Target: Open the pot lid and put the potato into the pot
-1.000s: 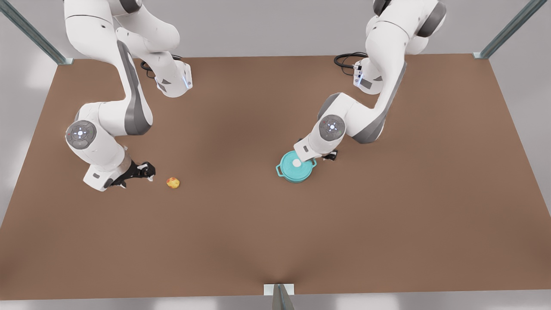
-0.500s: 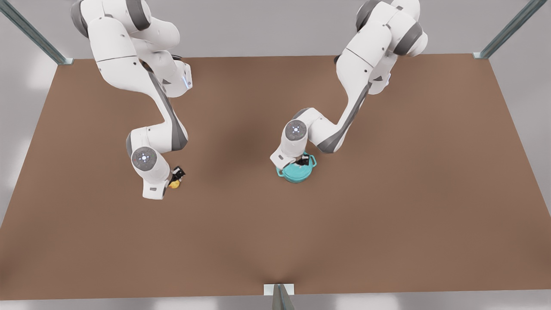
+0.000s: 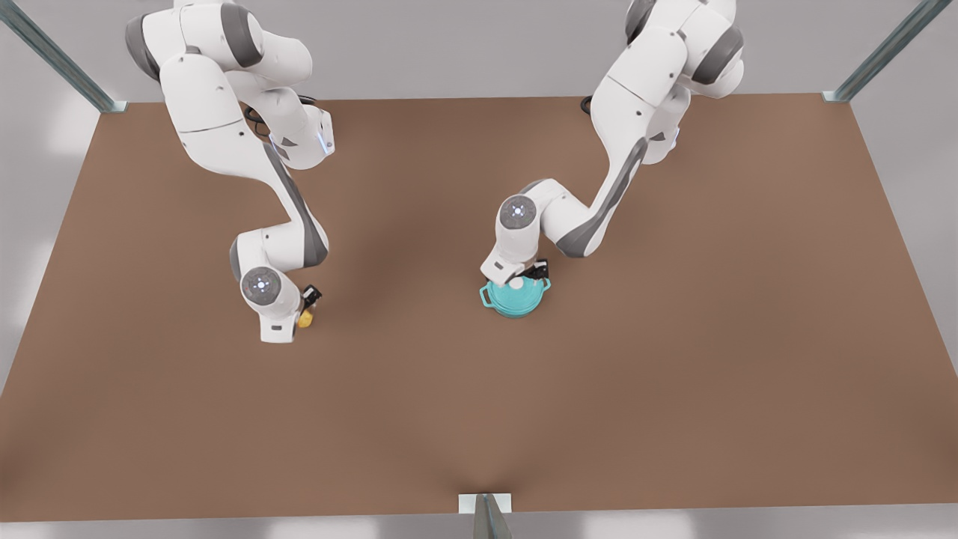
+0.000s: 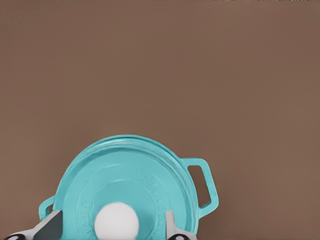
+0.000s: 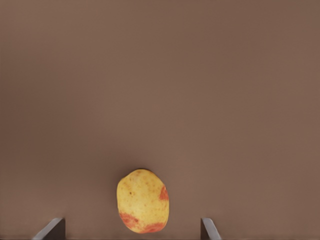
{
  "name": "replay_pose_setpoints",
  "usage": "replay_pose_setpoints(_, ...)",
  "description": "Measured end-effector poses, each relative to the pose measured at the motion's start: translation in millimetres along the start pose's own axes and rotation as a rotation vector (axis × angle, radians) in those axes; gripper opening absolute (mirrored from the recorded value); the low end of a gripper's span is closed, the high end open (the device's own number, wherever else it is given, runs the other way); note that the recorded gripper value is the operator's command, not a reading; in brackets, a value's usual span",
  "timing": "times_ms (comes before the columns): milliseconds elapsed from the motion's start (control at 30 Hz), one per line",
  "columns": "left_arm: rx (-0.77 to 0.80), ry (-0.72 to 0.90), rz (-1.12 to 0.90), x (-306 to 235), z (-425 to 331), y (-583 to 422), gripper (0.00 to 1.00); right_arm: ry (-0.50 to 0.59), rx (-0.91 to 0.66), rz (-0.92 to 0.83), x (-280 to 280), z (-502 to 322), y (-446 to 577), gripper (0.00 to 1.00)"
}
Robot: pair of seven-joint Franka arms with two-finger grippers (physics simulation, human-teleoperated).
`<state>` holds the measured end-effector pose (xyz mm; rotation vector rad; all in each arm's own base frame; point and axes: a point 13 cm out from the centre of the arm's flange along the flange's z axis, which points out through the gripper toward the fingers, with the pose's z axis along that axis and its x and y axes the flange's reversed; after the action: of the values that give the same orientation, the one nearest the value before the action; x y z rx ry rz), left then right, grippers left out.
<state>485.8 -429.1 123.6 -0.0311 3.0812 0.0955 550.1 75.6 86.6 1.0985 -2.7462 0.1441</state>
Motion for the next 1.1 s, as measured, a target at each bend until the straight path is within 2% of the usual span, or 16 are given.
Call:
replay_pose_setpoints(433,0.008,-0.002,-0.071,4,15,-4,0.99,-0.017,0.001,0.028,25,36,-35,1.00)
replay_pose_setpoints(467,0.008,-0.003,-0.076,4,15,-4,0.97,-0.019,0.000,0.025,25,37,-35,1.00)
replay_pose_setpoints(533,0.009,-0.003,-0.084,4,15,-4,0.70,-0.017,-0.005,0.016,30,39,-31,1.00)
replay_pose_setpoints(600,0.009,-0.004,-0.093,3,15,-4,0.53,-0.012,-0.015,0.009,36,42,-24,1.00)
replay_pose_setpoints(667,0.009,-0.005,-0.100,3,15,-4,0.45,-0.008,-0.025,0.001,38,45,-17,1.00)
replay_pose_setpoints(800,0.012,-0.012,-0.121,-3,12,-2,0.45,-0.017,-0.051,-0.006,33,47,-4,1.00)
replay_pose_setpoints(933,0.069,-0.077,-0.239,-85,-21,25,0.45,-0.042,-0.057,-0.009,21,40,-1,1.00)
replay_pose_setpoints(1033,0.044,-0.092,-0.353,-159,9,97,0.45,-0.048,-0.060,-0.011,18,40,-1,1.00)
replay_pose_setpoints(1100,0.019,-0.084,-0.379,-180,41,133,0.45,-0.043,-0.066,-0.014,18,46,1,1.00)
